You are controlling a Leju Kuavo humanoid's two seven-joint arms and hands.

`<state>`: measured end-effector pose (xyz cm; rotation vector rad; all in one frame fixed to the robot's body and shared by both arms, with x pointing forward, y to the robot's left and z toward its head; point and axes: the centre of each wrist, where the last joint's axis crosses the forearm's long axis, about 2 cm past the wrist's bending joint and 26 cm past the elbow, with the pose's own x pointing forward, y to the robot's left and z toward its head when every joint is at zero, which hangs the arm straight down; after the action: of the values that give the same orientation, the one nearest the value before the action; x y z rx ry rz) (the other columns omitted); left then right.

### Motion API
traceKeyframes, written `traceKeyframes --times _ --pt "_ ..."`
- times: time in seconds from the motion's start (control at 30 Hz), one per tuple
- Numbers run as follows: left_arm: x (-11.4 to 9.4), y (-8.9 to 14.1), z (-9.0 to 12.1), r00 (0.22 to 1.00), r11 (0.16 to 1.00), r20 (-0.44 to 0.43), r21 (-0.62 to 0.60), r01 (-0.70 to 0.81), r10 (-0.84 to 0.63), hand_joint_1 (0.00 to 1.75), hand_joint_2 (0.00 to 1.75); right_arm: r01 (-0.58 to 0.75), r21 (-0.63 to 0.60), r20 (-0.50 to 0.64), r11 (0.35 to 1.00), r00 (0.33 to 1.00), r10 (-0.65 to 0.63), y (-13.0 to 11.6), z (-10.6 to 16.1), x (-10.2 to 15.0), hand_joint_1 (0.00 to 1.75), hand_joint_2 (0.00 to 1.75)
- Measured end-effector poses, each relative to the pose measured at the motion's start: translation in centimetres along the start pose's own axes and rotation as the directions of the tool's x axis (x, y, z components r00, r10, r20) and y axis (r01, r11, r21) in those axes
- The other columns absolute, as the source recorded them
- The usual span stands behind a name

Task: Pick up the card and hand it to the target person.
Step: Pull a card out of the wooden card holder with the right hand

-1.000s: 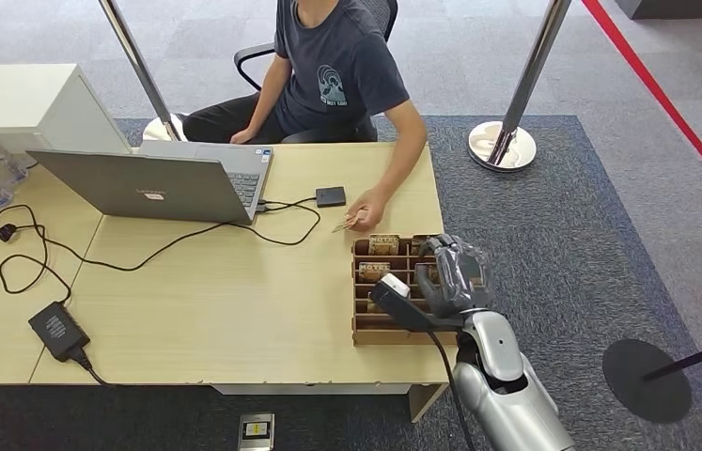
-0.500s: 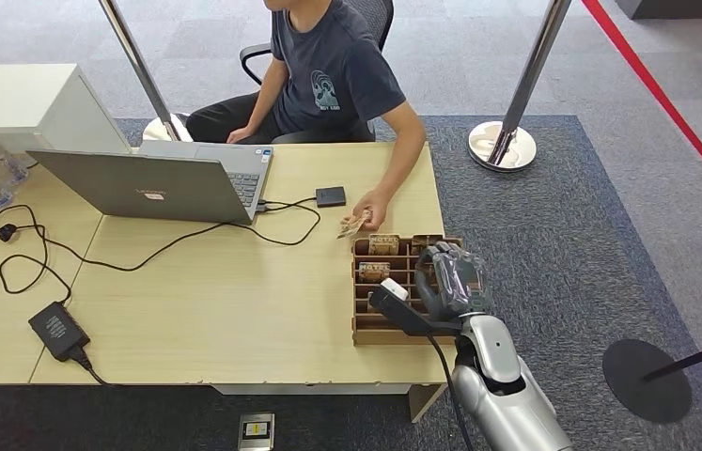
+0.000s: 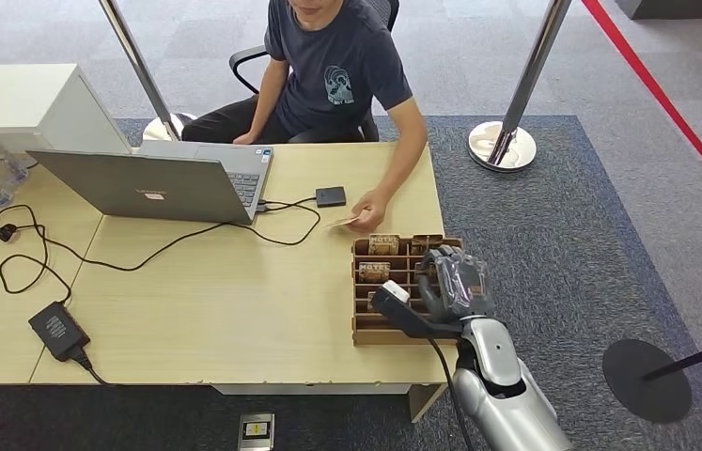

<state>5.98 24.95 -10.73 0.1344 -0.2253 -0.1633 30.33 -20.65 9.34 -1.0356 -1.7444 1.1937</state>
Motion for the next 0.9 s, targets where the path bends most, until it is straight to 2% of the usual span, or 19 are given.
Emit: traceKeyframes --times 0.33,0.57,0.9 --pt "0.0 0.0 0.0 1.0 1.0 -0.005 -0.003 -0.002 0.002 0.0 0.0 -0.011 -0.033 0.017 0.999 1.0 0.012 -0.8 -0.2 0.2 0.89 1.75" --pt "0.0 0.0 0.0 1.0 1.0 0.002 -0.003 -0.01 0.01 0.0 0.0 -0.013 -0.051 0.032 0.999 0.999 0.015 -1.3 -0.5 0.3 0.9 1.75" --pt "0.0 0.0 0.0 1.0 1.0 0.002 -0.004 -0.012 0.012 0.0 0.0 -0.01 -0.035 0.027 0.999 1.0 0.01 -1.1 -0.6 0.2 0.83 1.75"
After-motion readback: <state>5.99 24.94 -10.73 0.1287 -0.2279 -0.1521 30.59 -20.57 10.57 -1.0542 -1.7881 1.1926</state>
